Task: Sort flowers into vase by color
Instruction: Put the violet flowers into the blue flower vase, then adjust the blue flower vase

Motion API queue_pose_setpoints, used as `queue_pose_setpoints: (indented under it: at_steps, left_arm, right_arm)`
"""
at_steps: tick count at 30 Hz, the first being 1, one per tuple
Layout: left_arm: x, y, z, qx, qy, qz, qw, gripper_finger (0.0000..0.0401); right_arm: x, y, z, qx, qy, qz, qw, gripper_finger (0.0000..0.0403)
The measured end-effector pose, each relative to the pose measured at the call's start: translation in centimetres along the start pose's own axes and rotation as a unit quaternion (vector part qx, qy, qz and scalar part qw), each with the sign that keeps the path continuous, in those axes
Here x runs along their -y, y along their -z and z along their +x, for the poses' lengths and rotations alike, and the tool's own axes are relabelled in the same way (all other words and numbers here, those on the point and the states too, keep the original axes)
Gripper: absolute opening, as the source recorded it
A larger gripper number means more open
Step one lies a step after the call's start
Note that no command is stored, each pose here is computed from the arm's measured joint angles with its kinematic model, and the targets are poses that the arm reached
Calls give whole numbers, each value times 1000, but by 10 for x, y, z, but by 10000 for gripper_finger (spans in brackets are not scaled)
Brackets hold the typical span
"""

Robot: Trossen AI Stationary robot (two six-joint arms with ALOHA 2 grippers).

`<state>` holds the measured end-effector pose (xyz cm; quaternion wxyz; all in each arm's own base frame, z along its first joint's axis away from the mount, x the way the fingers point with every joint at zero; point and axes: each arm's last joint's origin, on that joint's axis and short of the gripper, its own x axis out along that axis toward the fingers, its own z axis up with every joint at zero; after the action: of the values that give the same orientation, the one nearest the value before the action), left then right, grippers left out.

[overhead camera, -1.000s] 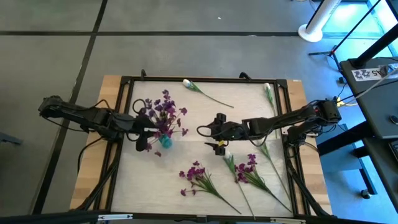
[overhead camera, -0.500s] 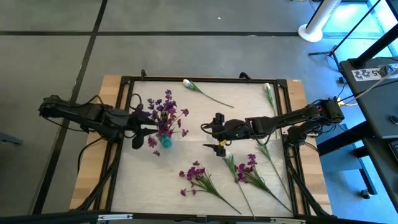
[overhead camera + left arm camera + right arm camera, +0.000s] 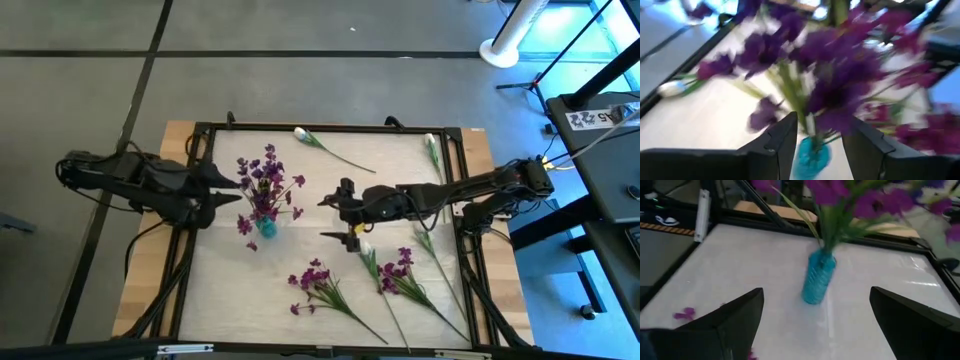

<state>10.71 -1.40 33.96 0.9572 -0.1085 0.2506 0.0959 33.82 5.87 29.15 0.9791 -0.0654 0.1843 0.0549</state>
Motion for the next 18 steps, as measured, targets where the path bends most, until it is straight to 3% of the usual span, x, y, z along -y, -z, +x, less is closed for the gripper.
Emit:
queue_pose_setpoints:
  at_steps: [7,12,18]
  left_arm:
    - [11,-16,-22,76,150,32,985,134]
    - [18,-23,-36,133,238,59,960,125]
    - [27,-23,-36,124,281,65,950,122]
  right_arm:
    - [-47,-4,-7,5,-10,-21,1000,363]
    - [-80,0,-12,-1,-4,23,1000,363]
    - [-125,21,-5,-32,4,85,996,363]
